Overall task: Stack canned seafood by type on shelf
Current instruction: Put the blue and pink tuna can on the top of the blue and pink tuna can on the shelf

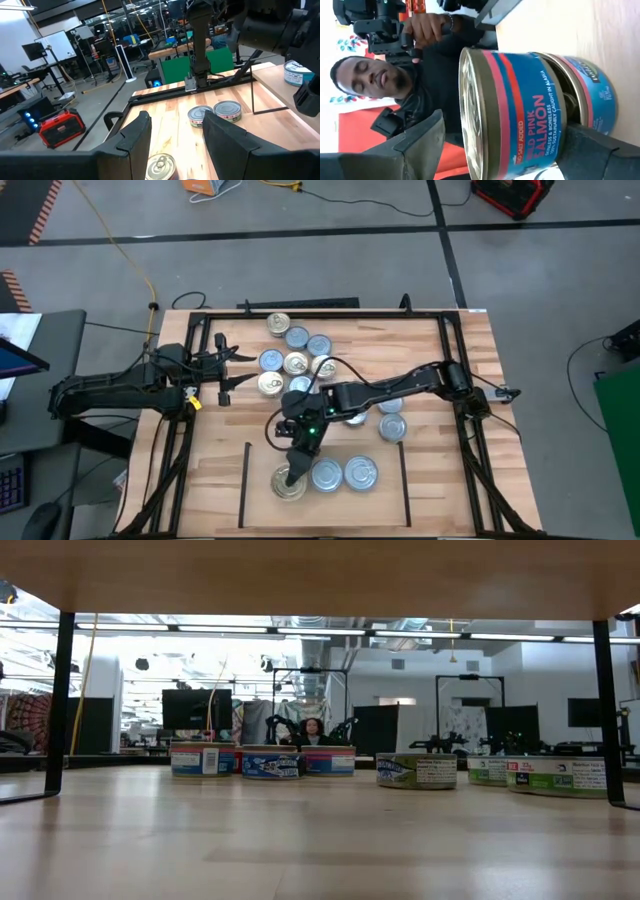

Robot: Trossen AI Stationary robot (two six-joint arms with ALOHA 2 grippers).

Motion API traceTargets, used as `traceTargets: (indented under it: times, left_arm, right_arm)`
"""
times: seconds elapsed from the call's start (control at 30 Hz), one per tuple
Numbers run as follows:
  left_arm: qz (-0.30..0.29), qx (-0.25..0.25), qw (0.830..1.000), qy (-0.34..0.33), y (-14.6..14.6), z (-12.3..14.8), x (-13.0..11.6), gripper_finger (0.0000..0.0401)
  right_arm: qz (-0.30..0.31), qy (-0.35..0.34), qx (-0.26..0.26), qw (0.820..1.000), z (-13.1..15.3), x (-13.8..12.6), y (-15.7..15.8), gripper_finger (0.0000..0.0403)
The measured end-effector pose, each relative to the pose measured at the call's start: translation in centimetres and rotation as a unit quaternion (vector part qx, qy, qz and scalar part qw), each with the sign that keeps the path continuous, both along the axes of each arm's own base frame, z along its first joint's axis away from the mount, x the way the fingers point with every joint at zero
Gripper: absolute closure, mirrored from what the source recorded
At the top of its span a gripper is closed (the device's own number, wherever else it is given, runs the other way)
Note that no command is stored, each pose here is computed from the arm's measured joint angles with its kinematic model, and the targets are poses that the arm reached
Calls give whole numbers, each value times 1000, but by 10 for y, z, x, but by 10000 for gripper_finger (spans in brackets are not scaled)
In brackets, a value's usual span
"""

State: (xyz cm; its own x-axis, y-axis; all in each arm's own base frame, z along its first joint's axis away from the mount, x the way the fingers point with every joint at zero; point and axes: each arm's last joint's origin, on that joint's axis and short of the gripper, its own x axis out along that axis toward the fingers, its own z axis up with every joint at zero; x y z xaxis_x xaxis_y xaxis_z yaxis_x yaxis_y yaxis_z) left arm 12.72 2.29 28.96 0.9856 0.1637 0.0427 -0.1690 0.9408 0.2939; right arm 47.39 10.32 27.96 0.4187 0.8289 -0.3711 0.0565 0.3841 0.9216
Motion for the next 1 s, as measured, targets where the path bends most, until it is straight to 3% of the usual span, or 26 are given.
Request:
traceTargets:
  times: [0.17, 1.0]
  left_arm:
    - [-1, -2, 1000, 0, 0, 0, 0, 233]
    - [-15, 1, 1000, 2, -1, 0, 0, 233]
  right_arm:
    - [0, 26, 15, 1000, -1, 0, -5, 39]
    - [-22, 60, -11, 998, 3, -10, -12, 43]
